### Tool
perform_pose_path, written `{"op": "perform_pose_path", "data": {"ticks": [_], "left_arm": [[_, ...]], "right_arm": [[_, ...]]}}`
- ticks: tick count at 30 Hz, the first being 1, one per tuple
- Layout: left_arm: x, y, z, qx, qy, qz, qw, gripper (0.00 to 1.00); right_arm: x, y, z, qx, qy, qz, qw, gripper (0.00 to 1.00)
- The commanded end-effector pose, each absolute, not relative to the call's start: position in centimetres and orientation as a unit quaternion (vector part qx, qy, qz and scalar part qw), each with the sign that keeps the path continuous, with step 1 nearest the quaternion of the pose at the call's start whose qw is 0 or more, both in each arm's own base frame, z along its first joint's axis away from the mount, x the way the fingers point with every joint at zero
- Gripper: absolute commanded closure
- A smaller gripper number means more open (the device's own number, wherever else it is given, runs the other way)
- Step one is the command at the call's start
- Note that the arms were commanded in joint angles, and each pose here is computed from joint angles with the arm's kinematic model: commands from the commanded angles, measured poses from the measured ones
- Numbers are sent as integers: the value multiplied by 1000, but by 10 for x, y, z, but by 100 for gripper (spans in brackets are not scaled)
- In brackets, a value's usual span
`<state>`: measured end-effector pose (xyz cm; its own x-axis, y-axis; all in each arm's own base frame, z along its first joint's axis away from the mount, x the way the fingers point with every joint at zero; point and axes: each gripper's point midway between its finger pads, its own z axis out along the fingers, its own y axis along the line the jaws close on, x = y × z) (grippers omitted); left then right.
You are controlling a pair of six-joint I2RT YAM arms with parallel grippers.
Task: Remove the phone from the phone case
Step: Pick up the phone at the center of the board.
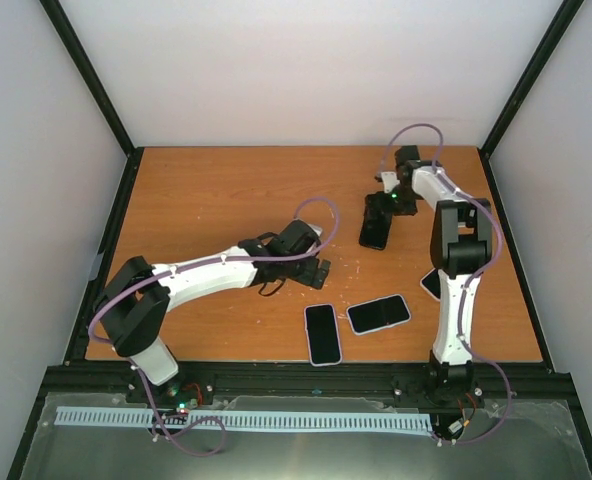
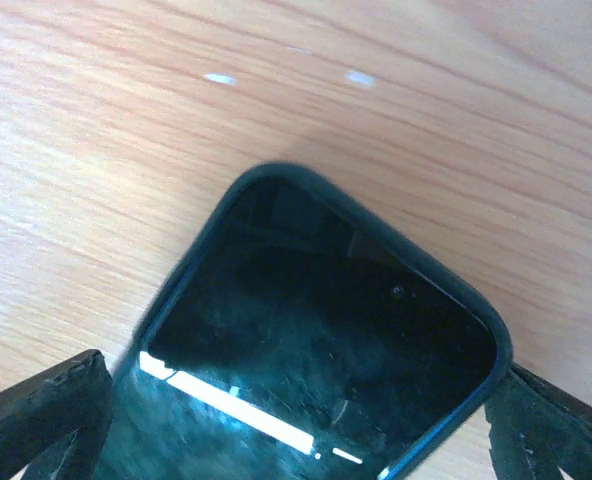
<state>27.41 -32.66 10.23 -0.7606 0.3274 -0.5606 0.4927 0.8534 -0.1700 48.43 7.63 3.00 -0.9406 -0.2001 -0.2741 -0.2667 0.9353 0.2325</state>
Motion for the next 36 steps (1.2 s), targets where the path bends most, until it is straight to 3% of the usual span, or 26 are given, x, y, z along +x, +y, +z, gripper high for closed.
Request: {"op": "perform_pose_path", "data": {"ticks": [1, 5, 11, 29, 32, 36], "left_arm": [[286, -295, 98, 152, 940, -146, 268, 0], [292, -275, 104, 113, 942, -150, 278, 0], [302, -252, 120, 79, 938, -141, 306, 0], [307, -257, 121, 83, 935, -149, 312, 1], [309, -263, 122, 83, 933, -160, 313, 1], [317, -272, 124, 54, 929, -187, 316, 1]], "right_arm": [[460, 146, 13, -210, 961, 159, 83, 0], [444, 178, 11, -279, 948, 129, 81, 0], [426, 175, 22, -326, 939, 35, 107, 0], [359, 138, 12, -370, 928, -1, 36, 0], [351, 138, 9, -371, 928, 6, 28, 5], [345, 137, 6, -366, 930, 10, 23, 21]]}}
